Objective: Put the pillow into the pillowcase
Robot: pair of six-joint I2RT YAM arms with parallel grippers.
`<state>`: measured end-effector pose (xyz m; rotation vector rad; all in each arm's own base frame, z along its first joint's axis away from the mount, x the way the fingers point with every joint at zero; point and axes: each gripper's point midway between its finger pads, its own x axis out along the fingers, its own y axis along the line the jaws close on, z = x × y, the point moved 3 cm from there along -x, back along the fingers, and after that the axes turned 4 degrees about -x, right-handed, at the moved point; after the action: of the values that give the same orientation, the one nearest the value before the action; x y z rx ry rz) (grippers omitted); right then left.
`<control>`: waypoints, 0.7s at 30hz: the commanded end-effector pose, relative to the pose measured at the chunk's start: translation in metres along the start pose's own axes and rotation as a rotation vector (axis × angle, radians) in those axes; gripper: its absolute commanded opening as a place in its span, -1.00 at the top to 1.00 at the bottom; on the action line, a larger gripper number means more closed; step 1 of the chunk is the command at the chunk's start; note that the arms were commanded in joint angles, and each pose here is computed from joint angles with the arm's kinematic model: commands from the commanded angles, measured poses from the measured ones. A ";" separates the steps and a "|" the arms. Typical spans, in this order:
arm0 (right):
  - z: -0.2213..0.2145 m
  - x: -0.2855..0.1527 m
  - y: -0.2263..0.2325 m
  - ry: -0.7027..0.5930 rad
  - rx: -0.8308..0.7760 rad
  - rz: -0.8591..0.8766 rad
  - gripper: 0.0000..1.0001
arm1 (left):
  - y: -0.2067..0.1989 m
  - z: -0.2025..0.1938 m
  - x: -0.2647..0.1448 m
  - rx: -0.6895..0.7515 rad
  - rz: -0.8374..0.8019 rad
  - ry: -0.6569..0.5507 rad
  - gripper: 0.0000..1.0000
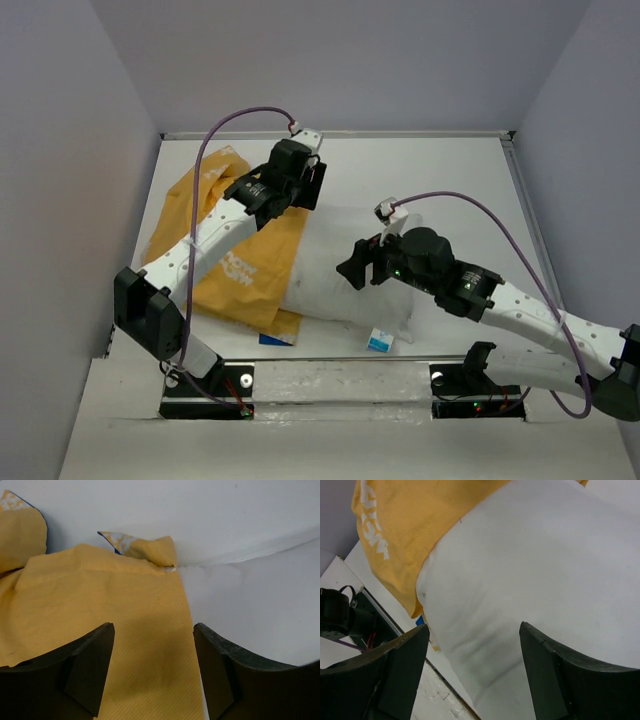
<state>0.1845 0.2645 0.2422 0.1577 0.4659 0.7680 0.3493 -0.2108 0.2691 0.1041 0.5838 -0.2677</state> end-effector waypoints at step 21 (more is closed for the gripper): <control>0.021 0.038 -0.106 -0.102 0.200 -0.089 0.70 | -0.153 0.080 -0.019 0.061 -0.538 -0.304 1.00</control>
<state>0.3000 0.2177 0.1973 0.1772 0.5698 0.6468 0.3642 -0.3137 0.2437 0.1076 0.5839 -0.5224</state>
